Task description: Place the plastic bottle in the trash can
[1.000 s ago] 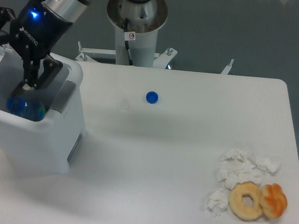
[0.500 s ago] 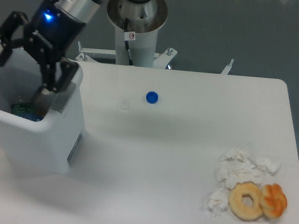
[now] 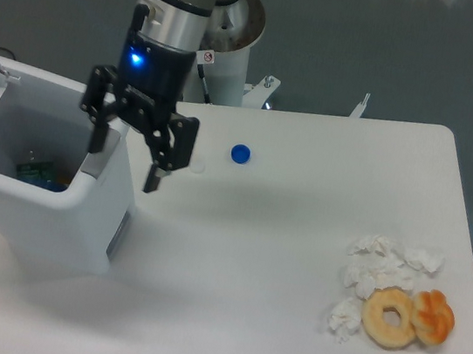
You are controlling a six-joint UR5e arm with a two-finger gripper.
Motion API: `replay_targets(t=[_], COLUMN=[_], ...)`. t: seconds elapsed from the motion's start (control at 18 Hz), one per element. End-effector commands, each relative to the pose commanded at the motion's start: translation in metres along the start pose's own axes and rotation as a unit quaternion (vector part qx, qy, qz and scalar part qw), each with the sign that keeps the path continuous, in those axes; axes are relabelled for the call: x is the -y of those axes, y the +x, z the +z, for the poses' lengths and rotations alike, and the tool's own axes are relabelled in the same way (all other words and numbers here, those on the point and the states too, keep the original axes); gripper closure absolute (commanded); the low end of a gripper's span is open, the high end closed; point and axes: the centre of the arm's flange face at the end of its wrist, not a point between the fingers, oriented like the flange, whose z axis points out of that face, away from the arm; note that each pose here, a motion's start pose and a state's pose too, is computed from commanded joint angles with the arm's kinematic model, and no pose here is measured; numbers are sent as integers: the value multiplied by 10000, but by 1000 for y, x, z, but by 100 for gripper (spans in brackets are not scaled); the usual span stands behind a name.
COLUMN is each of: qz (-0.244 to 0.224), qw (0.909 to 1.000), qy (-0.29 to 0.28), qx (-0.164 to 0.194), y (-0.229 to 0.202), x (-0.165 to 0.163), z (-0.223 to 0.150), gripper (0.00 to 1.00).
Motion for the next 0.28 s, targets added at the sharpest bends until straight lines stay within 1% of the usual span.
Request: replay_targets(t=[0.11, 0.28], qz=[324, 387], qw=[9994, 9989], qy=[-126, -247], qx=[42, 54], y=[4, 8], x=[-3, -9], z=[1, 4], gripper=[0, 0])
